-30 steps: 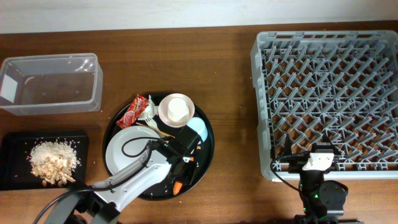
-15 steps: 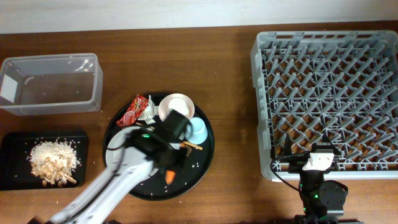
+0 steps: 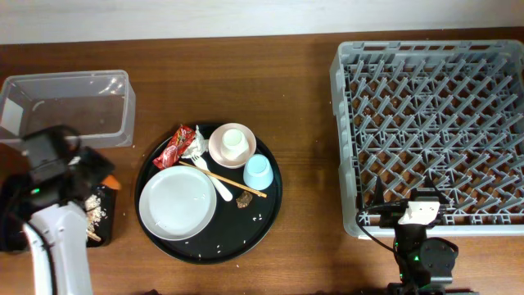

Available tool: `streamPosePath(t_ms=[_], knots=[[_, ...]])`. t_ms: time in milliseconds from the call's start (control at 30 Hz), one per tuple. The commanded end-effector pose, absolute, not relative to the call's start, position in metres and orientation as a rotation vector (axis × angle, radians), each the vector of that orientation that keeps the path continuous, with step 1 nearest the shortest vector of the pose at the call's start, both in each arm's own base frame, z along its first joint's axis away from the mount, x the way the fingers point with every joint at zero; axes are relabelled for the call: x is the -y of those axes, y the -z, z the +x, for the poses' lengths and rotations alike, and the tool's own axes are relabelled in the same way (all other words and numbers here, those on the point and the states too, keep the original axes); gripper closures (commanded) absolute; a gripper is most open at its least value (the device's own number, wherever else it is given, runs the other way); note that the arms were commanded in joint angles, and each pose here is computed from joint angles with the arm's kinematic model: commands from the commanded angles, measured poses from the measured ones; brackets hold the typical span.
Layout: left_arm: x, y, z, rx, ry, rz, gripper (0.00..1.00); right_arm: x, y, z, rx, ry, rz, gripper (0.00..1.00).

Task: Sort waste into correct bins and load items into the dishwasher rack
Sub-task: 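Move the carrot left and drop it onto the black tray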

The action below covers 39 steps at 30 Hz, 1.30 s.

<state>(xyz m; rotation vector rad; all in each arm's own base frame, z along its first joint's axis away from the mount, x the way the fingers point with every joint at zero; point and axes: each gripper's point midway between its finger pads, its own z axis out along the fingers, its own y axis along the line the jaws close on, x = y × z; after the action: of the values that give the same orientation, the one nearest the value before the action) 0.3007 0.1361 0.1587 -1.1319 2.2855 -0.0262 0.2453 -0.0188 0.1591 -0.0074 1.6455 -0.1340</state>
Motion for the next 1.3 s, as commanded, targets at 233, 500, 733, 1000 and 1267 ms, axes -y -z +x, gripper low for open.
streamPosePath(t_ms=[233, 500, 733, 1000, 1267], knots=[[-0.225, -0.089, 0.263, -2.190, -0.098, -1.655, 0.85, 0.022, -0.156, 0.245, -1.651, 0.152, 0.000, 0.01], [-0.252, -0.039, 0.251, -2.187, -0.127, -1.812, 0.72, 0.022, -0.156, 0.245, -1.651, 0.152, 0.000, 0.02], [-0.247, -0.039, 0.264, -2.178, -0.017, -1.783, 0.57, 0.022, -0.156, 0.245, -1.651, 0.152, 0.000, 0.01], [-0.191, -0.118, 0.320, -2.105, 0.575, -1.456, 0.57, 0.022, -0.156, 0.245, -1.651, 0.152, 0.000, 0.01], [-0.082, -0.183, 0.319, -2.207, 0.995, -1.089, 0.55, 0.022, -0.156, 0.245, -1.651, 0.152, 0.000, 0.01]])
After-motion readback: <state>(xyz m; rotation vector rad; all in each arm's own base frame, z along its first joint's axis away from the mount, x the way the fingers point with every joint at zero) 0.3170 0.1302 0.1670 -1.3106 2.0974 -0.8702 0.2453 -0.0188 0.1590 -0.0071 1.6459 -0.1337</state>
